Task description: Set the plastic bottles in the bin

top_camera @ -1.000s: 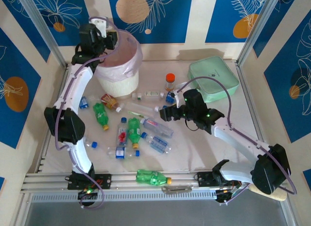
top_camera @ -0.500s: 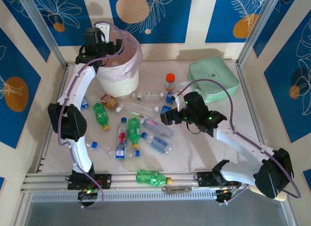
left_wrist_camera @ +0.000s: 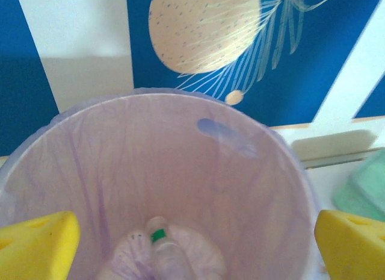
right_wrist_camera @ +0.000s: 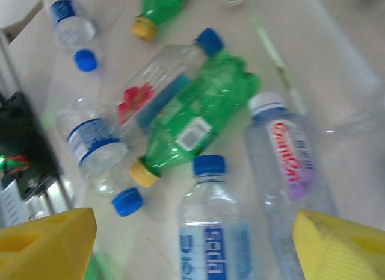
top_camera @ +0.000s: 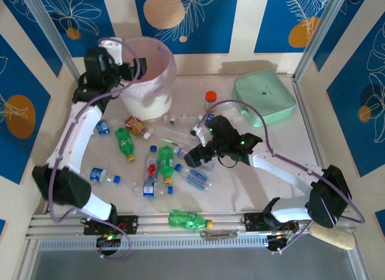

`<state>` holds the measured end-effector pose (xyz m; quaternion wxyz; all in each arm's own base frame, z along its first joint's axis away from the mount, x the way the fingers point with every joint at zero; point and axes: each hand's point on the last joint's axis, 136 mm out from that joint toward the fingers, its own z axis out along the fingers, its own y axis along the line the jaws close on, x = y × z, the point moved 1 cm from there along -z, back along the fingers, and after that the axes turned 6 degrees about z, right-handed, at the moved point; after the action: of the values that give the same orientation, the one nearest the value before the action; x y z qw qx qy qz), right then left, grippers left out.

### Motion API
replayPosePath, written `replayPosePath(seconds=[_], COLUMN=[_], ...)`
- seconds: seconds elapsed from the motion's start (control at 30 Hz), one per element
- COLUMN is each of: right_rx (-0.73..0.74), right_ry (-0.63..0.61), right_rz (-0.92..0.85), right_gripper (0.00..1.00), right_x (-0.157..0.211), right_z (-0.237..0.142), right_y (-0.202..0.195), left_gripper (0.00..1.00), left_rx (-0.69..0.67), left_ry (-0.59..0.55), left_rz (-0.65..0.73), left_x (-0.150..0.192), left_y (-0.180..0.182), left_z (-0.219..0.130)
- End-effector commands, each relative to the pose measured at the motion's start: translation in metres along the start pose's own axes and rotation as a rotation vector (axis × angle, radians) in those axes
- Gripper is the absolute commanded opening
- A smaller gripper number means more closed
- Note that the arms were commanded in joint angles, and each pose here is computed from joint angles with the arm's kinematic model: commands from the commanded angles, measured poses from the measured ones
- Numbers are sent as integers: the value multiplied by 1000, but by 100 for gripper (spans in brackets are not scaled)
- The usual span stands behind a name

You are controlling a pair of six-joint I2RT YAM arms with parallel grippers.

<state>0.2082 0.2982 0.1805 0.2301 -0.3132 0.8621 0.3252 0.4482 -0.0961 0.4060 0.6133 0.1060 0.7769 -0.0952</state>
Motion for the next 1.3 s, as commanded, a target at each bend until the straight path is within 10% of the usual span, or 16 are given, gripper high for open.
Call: replayPosePath(seconds=[0.0, 0.67, 1.27], right_rx=[-108, -49, 65], right_ry=[117, 437, 531], right_rz=[-58, -293, -372], right_gripper=[86, 90, 89], right_x=[19, 137, 184], right_z=[7, 70, 88], right_y=[36, 104, 86], left_gripper=[100, 100, 100], left_rx=[82, 160, 65], left_ry=[-49, 60, 58], left_rz=[-64, -344, -358], left_x=[2, 115, 129], left_y=[-16, -37, -18], left_z=[-32, -77, -68])
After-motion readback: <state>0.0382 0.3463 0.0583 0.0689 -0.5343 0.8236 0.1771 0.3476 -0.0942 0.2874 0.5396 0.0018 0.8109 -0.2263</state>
